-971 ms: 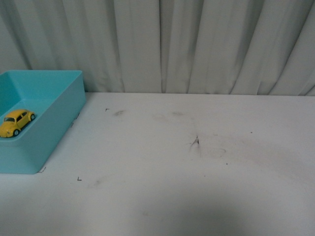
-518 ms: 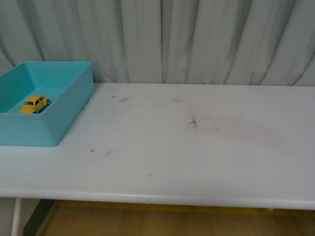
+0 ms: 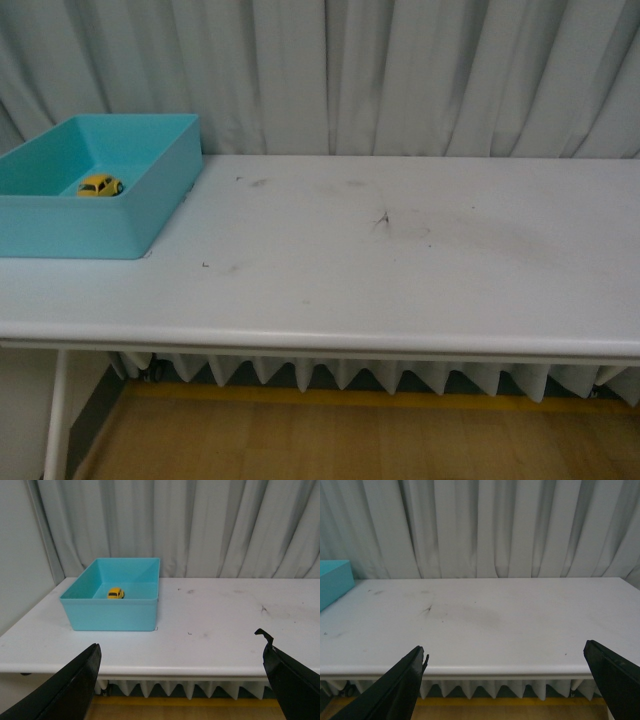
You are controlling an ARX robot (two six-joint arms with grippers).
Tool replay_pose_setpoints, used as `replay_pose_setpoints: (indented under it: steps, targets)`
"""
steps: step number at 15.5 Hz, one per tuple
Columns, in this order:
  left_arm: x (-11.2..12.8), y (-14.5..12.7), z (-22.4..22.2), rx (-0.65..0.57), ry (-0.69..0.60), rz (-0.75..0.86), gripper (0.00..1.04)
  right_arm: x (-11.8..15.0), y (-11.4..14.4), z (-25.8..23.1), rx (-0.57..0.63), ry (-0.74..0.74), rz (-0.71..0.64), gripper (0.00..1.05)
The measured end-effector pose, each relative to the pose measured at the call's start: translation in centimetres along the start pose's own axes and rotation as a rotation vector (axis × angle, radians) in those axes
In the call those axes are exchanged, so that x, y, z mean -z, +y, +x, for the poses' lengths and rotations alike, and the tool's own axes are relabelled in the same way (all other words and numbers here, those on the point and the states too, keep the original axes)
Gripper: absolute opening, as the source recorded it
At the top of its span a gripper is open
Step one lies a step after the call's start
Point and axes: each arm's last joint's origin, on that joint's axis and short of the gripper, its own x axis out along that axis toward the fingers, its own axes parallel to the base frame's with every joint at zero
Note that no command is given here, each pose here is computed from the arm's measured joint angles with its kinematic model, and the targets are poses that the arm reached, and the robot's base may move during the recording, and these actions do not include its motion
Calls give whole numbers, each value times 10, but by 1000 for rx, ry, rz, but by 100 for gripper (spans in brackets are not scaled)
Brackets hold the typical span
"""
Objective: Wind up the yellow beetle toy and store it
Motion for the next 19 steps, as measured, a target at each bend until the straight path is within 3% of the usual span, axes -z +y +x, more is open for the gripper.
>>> replay_pose_setpoints:
  steps: [19]
  targets:
    - [0,0,0,0,-2,0,98,0,0,0,0,0,0,98]
